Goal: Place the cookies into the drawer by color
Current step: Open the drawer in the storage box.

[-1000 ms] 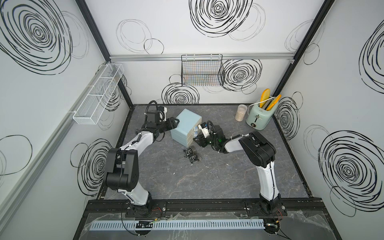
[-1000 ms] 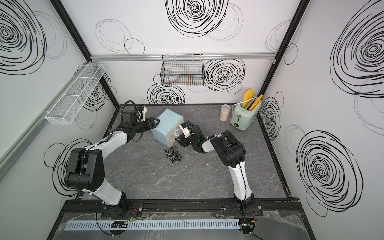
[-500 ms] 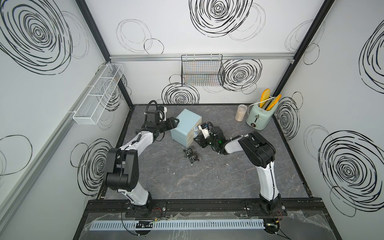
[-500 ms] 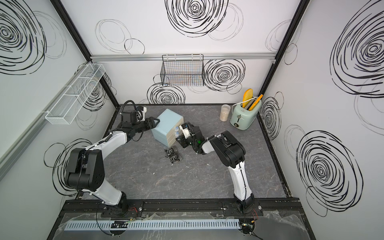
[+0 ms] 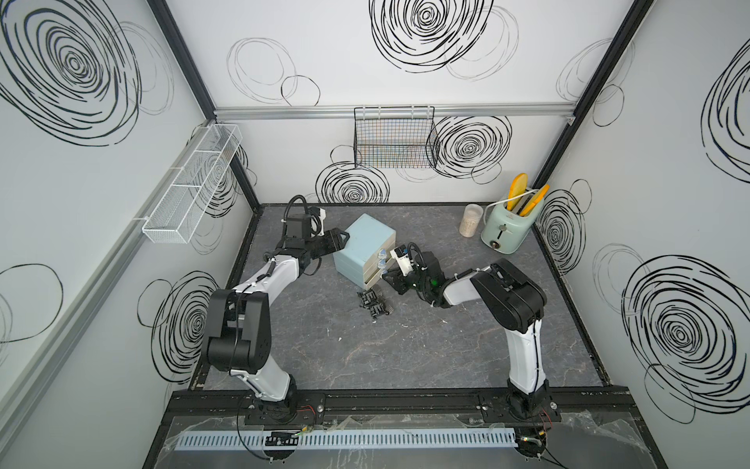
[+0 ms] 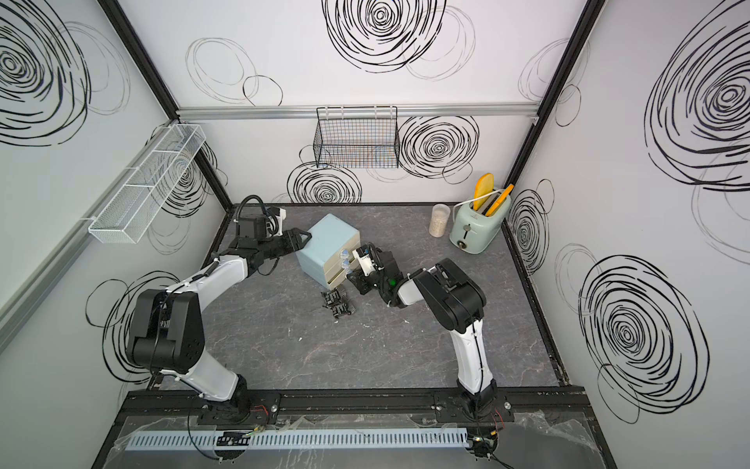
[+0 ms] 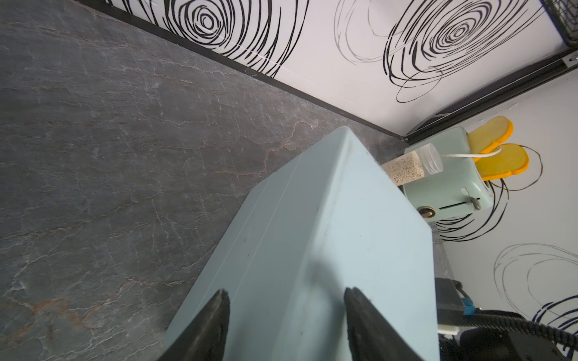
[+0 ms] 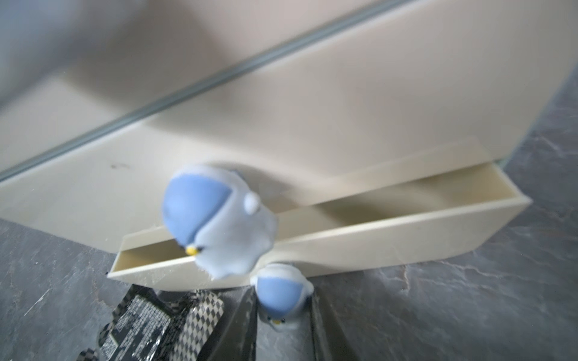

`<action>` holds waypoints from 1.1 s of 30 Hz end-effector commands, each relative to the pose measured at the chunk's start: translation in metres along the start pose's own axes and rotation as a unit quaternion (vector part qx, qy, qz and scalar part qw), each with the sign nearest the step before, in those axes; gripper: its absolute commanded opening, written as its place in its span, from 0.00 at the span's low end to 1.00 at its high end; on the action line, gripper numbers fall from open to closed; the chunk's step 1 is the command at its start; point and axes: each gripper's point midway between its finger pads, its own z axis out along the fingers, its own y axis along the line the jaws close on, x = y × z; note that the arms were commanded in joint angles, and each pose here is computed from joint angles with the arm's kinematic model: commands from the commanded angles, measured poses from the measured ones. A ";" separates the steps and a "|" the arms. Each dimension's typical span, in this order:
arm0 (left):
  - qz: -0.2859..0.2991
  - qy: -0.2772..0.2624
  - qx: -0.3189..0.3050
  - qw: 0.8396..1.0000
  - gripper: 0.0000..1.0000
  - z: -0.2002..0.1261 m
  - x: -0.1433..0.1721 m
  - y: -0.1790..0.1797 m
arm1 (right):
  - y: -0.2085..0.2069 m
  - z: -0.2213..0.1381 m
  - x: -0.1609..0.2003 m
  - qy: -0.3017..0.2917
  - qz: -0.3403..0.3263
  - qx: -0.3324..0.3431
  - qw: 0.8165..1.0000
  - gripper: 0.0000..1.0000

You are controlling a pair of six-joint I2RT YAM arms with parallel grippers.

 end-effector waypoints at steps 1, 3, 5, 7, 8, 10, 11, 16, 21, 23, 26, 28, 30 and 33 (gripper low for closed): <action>0.014 -0.017 0.008 1.000 0.63 -0.001 -0.016 -0.003 | 0.009 -0.007 -0.005 -0.006 -0.007 -0.012 1.000 0.19; 0.014 -0.017 0.007 1.000 0.63 -0.001 -0.016 -0.003 | 0.009 -0.007 -0.004 -0.007 -0.006 -0.011 1.000 0.19; 0.014 -0.018 0.006 1.000 0.63 -0.002 -0.016 -0.003 | 0.009 -0.008 -0.004 -0.007 -0.005 -0.011 1.000 0.18; 0.016 -0.019 0.006 1.000 0.63 -0.002 -0.017 -0.004 | 0.010 -0.009 -0.004 -0.007 -0.004 -0.010 1.000 0.17; 0.017 -0.019 0.006 1.000 0.63 -0.002 -0.018 -0.004 | 0.009 -0.010 -0.003 -0.007 -0.004 -0.009 1.000 0.17; 0.017 -0.020 0.005 1.000 0.63 -0.003 -0.019 -0.003 | 0.009 -0.011 -0.002 -0.006 -0.003 -0.008 1.000 0.16; 0.017 -0.019 0.005 1.000 0.63 -0.003 -0.019 -0.003 | 0.009 -0.011 0.000 -0.004 -0.003 -0.007 1.000 0.16; 0.016 -0.018 0.006 1.000 0.63 -0.002 -0.018 -0.003 | 0.010 -0.010 -0.001 -0.004 -0.003 -0.011 1.000 0.29; 0.015 -0.016 0.009 1.000 0.63 -0.001 -0.017 -0.003 | 0.009 -0.003 -0.006 -0.010 -0.005 -0.009 1.000 0.52; 0.015 -0.015 0.013 1.000 0.63 0.000 -0.016 -0.004 | 0.009 0.001 -0.009 -0.012 -0.005 -0.011 1.000 0.54; 0.012 -0.012 0.020 1.000 0.63 0.002 -0.014 -0.005 | 0.008 0.008 -0.012 -0.014 -0.003 -0.011 1.000 0.54; 0.011 -0.011 0.025 1.000 0.63 0.003 -0.013 -0.007 | 0.007 0.012 -0.014 -0.015 -0.001 -0.012 1.000 0.54; 0.009 -0.010 0.028 1.000 0.62 0.004 -0.012 -0.008 | 0.005 0.018 -0.014 -0.012 0.001 -0.013 1.000 0.54; 0.009 -0.008 0.035 0.999 0.60 0.006 -0.011 -0.010 | 0.003 0.023 -0.014 -0.012 0.001 -0.012 1.000 0.53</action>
